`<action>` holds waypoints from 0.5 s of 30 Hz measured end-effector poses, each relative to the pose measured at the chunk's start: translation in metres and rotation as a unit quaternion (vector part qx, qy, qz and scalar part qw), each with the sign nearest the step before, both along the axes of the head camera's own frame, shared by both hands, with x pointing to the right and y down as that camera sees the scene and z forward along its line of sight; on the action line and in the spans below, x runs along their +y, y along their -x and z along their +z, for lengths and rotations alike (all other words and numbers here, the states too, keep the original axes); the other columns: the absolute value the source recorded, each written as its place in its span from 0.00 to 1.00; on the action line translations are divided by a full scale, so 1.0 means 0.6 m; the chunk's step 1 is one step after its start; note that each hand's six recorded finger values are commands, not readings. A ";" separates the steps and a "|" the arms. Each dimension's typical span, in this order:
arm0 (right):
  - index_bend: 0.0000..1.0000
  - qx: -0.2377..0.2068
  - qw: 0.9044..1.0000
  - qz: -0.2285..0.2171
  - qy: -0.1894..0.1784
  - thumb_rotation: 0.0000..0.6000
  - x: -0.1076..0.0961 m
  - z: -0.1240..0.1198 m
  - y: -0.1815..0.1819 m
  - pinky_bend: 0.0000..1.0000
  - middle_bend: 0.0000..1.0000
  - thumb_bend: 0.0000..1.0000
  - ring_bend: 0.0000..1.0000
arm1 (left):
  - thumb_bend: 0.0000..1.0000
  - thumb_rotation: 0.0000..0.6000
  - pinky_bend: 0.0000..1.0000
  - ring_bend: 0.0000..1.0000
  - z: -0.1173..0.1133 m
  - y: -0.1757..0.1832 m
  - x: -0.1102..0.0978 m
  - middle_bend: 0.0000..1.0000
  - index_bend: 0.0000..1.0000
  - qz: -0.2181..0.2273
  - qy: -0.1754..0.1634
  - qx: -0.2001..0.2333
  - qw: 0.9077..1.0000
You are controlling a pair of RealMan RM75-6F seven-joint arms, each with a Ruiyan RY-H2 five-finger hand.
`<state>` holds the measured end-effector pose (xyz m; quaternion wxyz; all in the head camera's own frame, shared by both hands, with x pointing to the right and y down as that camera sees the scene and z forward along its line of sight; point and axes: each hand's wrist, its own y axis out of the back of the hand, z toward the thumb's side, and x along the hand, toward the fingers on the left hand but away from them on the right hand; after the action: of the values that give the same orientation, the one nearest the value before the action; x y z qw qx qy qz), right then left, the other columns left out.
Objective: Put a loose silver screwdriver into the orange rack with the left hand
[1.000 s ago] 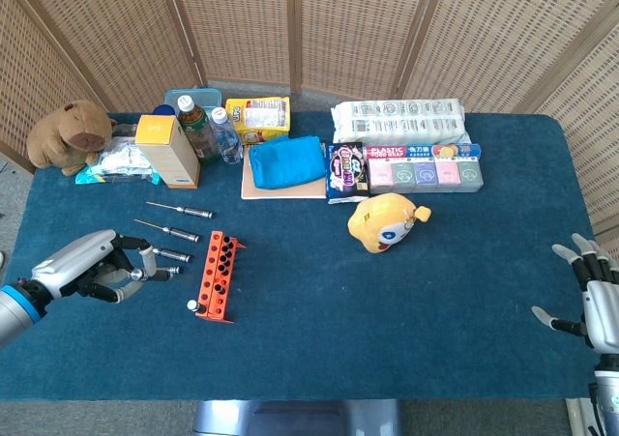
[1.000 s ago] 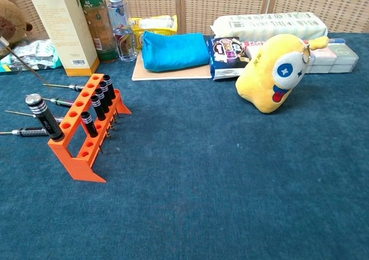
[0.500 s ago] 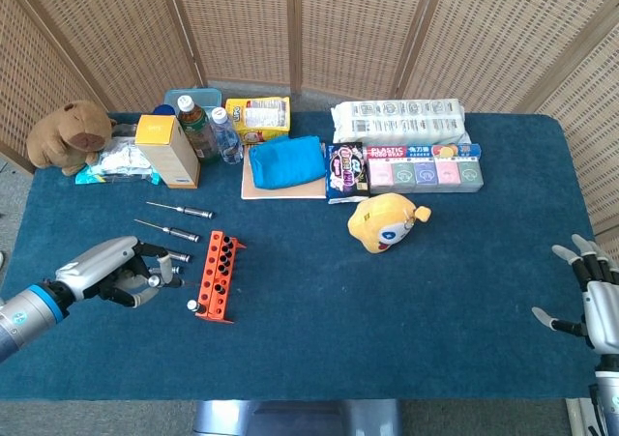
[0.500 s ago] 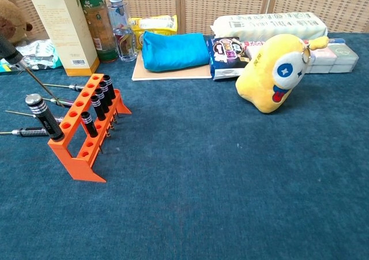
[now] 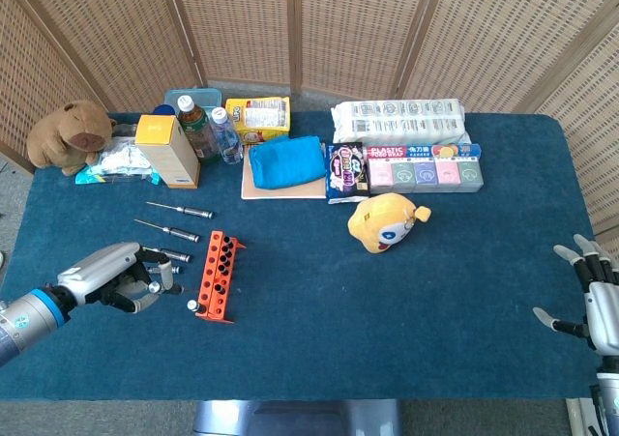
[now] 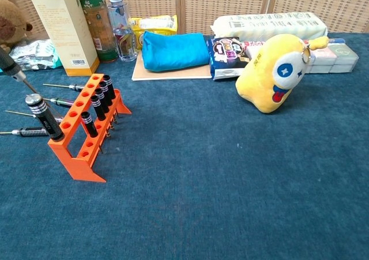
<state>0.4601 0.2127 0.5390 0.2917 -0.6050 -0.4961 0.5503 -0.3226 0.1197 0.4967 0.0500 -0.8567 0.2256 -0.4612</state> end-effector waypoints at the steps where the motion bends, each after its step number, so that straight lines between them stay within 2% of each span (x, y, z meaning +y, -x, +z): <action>1: 0.18 0.000 1.000 0.000 0.000 1.00 0.000 0.000 0.000 0.00 0.06 0.02 0.00 | 0.42 1.00 0.97 1.00 0.001 0.000 0.001 1.00 0.53 0.002 0.001 -0.001 1.000; 15: 0.18 0.001 1.000 0.003 -0.002 1.00 -0.002 -0.001 -0.003 0.00 0.06 0.03 0.00 | 0.42 1.00 0.97 1.00 0.004 -0.016 -0.004 1.00 0.53 0.010 0.001 0.004 1.000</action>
<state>0.4617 0.2115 0.5385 0.2918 -0.6020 -0.4988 0.5510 -0.3131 0.1171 0.4989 0.0526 -0.8606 0.2168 -0.4577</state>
